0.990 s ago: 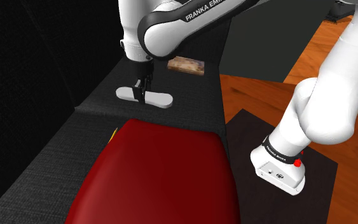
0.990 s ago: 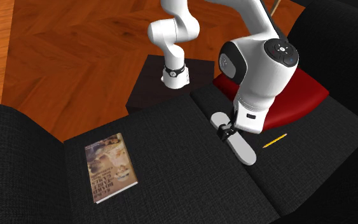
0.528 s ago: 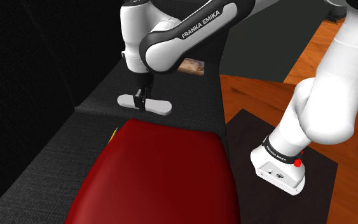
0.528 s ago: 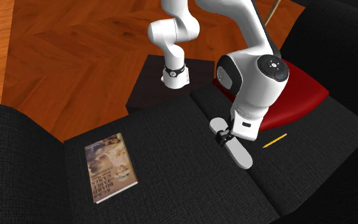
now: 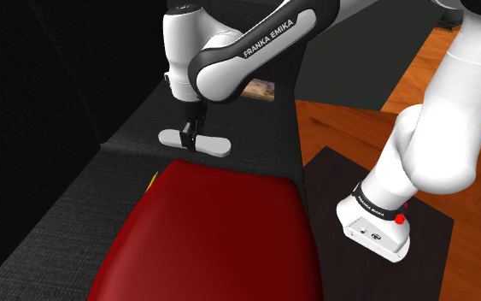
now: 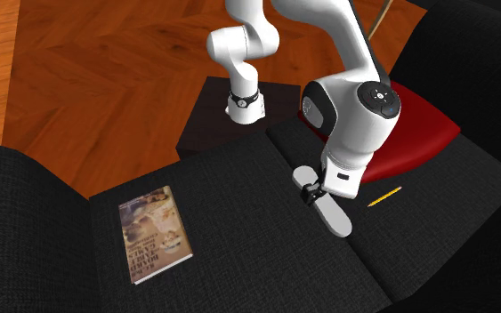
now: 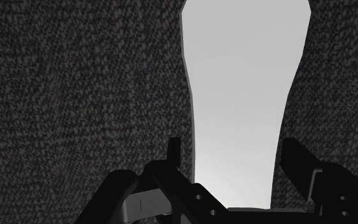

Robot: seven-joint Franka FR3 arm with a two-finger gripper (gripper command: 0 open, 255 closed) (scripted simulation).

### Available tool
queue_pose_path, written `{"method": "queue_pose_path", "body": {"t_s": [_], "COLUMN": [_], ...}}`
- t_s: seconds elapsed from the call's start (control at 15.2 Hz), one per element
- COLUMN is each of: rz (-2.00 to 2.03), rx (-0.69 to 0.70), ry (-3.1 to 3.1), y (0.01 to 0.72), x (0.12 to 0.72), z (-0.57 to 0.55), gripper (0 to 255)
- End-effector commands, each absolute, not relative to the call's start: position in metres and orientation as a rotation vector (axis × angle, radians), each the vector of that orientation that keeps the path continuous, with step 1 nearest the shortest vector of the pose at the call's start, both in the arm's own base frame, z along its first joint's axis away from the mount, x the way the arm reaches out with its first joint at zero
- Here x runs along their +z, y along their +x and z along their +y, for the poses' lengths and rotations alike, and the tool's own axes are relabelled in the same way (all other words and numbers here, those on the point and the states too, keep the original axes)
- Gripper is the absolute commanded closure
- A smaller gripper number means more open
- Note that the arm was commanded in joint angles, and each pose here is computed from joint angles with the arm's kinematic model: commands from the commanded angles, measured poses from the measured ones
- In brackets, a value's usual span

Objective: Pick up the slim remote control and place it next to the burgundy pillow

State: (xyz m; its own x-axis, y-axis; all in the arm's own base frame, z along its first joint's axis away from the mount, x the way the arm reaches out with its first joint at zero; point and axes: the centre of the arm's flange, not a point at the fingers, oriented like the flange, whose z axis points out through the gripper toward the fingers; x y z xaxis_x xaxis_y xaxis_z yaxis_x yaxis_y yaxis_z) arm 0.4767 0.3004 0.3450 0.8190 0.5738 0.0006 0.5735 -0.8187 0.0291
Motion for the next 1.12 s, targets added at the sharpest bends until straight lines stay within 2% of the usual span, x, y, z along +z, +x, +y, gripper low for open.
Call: {"method": "queue_pose_path", "body": {"t_s": [0.0,0.07,0.4,0.66,1.06], "rz": [0.937,0.937,0.937,0.937,0.937], "rx": [0.015,0.015,0.015,0.015,0.015], "ry": [2.970,2.970,2.970,2.970,2.970], "y": [0.477,0.477,0.477,0.476,0.476], "x": [0.345,0.345,0.345,0.395,0.395], "z": [0.300,0.300,0.300,0.302,0.302], "gripper": [255,0,0,0,0]}}
